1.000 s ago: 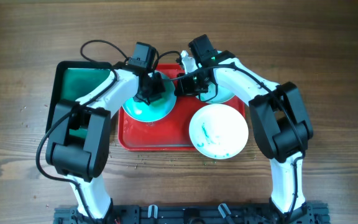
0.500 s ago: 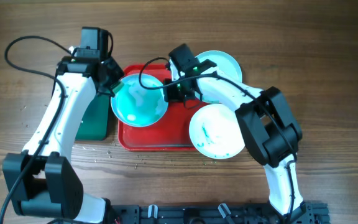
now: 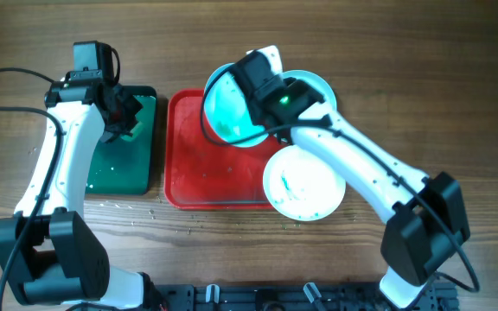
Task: Clean dirty plates on tray and stack at the side
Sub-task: 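Lift the scrubbed plate with the right gripper and place it right of the tray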
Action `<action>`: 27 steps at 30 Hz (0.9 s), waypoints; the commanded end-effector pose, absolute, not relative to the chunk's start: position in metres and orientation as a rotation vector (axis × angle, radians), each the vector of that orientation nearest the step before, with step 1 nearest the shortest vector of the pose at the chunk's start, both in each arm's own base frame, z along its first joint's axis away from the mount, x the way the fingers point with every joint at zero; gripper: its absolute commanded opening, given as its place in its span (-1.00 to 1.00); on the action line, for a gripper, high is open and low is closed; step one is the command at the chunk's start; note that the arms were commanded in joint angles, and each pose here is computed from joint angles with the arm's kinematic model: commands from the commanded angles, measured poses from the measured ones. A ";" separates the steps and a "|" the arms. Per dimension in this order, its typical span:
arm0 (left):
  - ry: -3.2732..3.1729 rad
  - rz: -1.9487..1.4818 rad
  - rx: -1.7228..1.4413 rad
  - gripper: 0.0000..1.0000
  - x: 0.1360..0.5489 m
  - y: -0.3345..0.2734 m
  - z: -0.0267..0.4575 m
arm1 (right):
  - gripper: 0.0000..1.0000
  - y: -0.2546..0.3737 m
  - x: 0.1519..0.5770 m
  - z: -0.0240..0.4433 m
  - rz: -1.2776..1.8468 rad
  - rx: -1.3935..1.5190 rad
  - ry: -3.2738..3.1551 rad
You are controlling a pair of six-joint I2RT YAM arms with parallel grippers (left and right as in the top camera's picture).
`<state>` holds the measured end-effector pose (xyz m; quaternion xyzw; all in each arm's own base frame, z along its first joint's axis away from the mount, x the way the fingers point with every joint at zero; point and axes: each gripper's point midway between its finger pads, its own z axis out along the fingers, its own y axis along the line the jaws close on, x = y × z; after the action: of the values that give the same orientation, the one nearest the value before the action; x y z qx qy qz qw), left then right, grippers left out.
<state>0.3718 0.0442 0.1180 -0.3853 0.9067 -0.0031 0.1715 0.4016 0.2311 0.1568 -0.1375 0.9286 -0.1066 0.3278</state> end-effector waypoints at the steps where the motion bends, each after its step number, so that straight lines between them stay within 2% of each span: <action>1: 2.599 -0.020 -1.086 -0.92 0.375 0.044 0.112 | -0.91 0.215 0.394 0.217 -0.775 -0.324 2.082; 3: 2.600 -0.039 -1.084 -0.92 0.376 0.042 0.112 | -0.92 0.229 0.376 0.247 -0.895 -0.304 1.909; 8: 2.603 -0.057 -1.086 -0.92 0.376 0.039 0.112 | -0.92 0.254 0.342 0.282 -0.988 -0.287 1.699; 14: 2.612 -0.094 -1.084 -0.92 0.376 0.035 0.112 | -0.92 0.265 0.337 0.280 -0.962 -0.339 1.713; 15: 2.616 -0.111 -1.082 -0.92 0.377 0.032 0.111 | -0.92 0.272 0.339 0.268 -0.924 -0.442 1.778; 16: 2.639 -0.187 -1.067 -0.92 0.377 0.020 0.111 | -0.92 0.284 0.340 0.243 -0.730 -0.563 1.937; 18: 2.660 -0.222 -1.034 -0.92 0.377 0.007 0.111 | -0.92 0.284 0.338 0.233 -0.479 -0.563 2.101; 22: 2.682 -0.266 -0.947 -0.92 0.381 -0.036 0.112 | -0.92 0.215 0.356 0.252 -0.009 -0.299 2.379; 24: 2.677 -0.304 -0.843 -0.92 0.388 -0.063 0.116 | -0.91 0.151 0.376 0.260 0.126 -0.087 2.448; 27: 2.664 -0.328 -0.810 -0.92 0.391 -0.081 0.118 | -0.92 0.021 0.392 0.223 0.112 0.397 2.555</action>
<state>0.3895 -0.0726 0.1196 -0.2762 0.9393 -0.1086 0.1723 0.3932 0.0641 0.2494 0.0595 0.9445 -0.0114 0.3228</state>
